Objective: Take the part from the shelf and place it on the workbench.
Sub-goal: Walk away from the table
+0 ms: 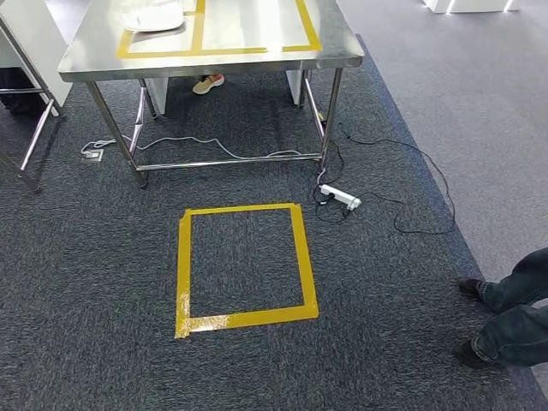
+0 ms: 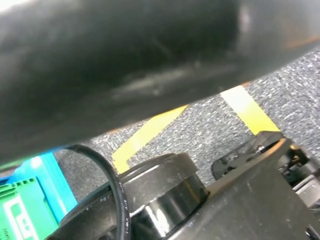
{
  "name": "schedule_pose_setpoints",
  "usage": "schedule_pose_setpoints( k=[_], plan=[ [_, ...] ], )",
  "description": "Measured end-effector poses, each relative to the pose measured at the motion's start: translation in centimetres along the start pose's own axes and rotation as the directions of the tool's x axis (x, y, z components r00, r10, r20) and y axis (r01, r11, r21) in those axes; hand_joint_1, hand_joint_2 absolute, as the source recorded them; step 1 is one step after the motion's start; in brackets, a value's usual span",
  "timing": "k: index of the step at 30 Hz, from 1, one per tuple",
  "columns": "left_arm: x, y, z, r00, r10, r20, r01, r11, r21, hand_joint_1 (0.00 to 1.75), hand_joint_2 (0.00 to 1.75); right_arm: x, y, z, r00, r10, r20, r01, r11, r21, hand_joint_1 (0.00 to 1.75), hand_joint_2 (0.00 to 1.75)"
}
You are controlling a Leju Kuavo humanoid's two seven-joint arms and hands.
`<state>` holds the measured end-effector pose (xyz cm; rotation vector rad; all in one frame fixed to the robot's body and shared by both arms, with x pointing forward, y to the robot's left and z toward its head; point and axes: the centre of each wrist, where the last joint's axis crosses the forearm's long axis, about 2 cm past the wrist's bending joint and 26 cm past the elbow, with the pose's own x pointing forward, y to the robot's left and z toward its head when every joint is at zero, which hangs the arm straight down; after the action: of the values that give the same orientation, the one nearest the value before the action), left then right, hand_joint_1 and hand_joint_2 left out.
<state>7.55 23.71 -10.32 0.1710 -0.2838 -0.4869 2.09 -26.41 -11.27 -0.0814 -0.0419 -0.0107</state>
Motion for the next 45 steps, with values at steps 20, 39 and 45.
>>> schedule_pose_setpoints(
  k=[20, 39, 45],
  plan=[
    [0.0, 0.2, 0.0, 1.000, -0.017, -0.011, 0.017, 1.000, 0.003, 0.00, 0.00, 0.1, -0.1, 0.0, 1.000, 0.000, 0.002, 0.001, 1.000, -0.007, 0.00, 0.00],
    [-1.3, -0.3, 0.6, 0.991, 0.136, -0.005, -0.120, 0.889, 0.441, 0.00, 0.00, 0.2, 0.0, 0.1, 0.999, -0.023, -0.041, 0.018, 0.994, -0.110, 0.00, 0.00],
    [-2.3, -0.2, 0.7, 0.992, 0.128, -0.012, -0.106, 0.865, 0.491, 0.00, 0.00, -0.2, 0.4, 0.1, 0.998, -0.027, -0.050, 0.021, 0.994, -0.111, 0.00, 0.00]
  ],
)
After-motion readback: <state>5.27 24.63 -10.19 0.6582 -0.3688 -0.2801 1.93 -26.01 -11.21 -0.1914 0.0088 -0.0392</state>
